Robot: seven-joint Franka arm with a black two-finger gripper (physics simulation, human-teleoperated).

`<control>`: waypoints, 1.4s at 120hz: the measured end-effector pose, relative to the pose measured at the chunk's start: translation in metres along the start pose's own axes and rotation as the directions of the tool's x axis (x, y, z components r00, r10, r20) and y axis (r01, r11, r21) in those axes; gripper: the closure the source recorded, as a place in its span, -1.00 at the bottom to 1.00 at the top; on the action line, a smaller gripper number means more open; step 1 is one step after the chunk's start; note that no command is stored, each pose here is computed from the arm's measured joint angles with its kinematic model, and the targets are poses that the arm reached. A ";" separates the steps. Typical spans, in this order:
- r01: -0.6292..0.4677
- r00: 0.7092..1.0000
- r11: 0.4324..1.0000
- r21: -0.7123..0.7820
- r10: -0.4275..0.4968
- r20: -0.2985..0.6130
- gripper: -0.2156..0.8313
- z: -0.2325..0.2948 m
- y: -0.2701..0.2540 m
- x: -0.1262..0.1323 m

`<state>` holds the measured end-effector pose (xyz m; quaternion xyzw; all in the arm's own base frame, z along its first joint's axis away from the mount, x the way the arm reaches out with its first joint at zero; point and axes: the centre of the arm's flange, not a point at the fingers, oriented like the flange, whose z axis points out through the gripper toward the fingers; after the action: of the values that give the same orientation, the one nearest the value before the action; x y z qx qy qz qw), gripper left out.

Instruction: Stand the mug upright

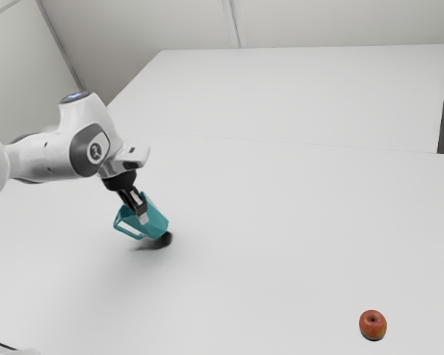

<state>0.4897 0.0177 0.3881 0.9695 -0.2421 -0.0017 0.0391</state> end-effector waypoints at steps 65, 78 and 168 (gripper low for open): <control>0.086 0.994 0.995 0.049 -0.089 0.068 0.91 0.021 0.025 0.011; 0.090 0.992 0.995 0.047 -0.094 0.083 0.91 0.027 0.023 0.014; 0.160 0.987 0.975 0.152 -0.158 -0.027 -0.51 -0.072 0.030 0.037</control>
<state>0.5102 -0.0208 0.4626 0.9859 -0.1627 0.0209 -0.0341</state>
